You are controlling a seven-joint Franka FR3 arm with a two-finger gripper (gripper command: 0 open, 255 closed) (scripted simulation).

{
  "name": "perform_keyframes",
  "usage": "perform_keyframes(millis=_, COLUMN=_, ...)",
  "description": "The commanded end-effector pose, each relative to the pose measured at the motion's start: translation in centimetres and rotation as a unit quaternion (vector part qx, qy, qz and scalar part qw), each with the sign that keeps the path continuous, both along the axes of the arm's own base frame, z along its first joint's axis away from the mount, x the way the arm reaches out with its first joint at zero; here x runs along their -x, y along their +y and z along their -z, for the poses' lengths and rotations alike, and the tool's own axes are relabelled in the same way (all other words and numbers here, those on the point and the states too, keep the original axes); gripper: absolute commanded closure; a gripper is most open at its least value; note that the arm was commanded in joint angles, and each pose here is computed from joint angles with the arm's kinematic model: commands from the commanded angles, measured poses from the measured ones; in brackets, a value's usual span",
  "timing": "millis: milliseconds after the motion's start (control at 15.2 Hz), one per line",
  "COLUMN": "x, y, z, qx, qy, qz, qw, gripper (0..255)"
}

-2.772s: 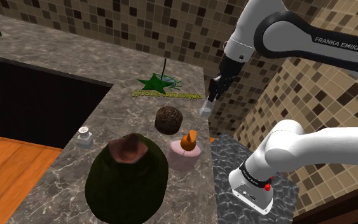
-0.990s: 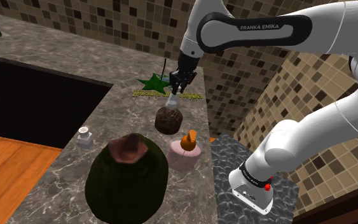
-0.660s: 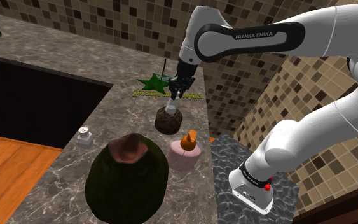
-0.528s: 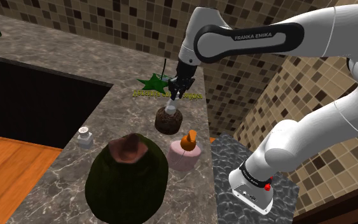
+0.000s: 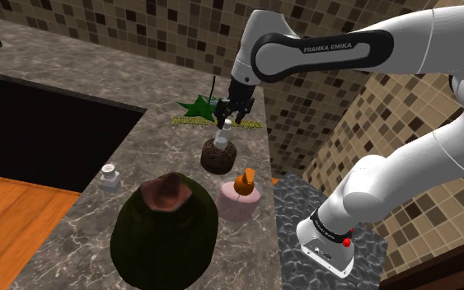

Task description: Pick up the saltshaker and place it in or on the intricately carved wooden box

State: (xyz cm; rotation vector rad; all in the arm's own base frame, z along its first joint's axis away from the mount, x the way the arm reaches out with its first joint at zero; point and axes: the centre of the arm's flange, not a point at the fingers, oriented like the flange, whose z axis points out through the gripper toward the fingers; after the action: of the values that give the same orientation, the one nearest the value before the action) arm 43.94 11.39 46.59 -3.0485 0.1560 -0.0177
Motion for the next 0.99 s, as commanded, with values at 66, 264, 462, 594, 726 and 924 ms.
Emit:
perform_keyframes(millis=66, x=0.0, y=0.0, z=0.0, qx=0.000, qy=0.000, qz=0.000, qw=1.0000, gripper=0)
perform_keyframes(millis=264, x=0.0, y=-0.2, z=-2.6, qx=0.000, qy=0.000, qz=0.000, qw=1.0000, gripper=0)
perform_keyframes(millis=462, x=0.1, y=-0.5, z=-5.0, qx=0.000, qy=0.000, qz=0.000, qw=1.0000, gripper=0)
perform_keyframes(millis=594, x=0.1, y=-0.5, z=-5.0, qx=0.000, qy=0.000, qz=0.000, qw=1.0000, gripper=0)
perform_keyframes(millis=726, x=0.1, y=-0.5, z=-5.0, qx=0.000, qy=0.000, qz=0.000, qw=1.0000, gripper=0)
perform_keyframes(millis=924, x=0.1, y=-0.5, z=-5.0, qx=0.000, qy=0.000, qz=0.000, qw=1.0000, gripper=0)
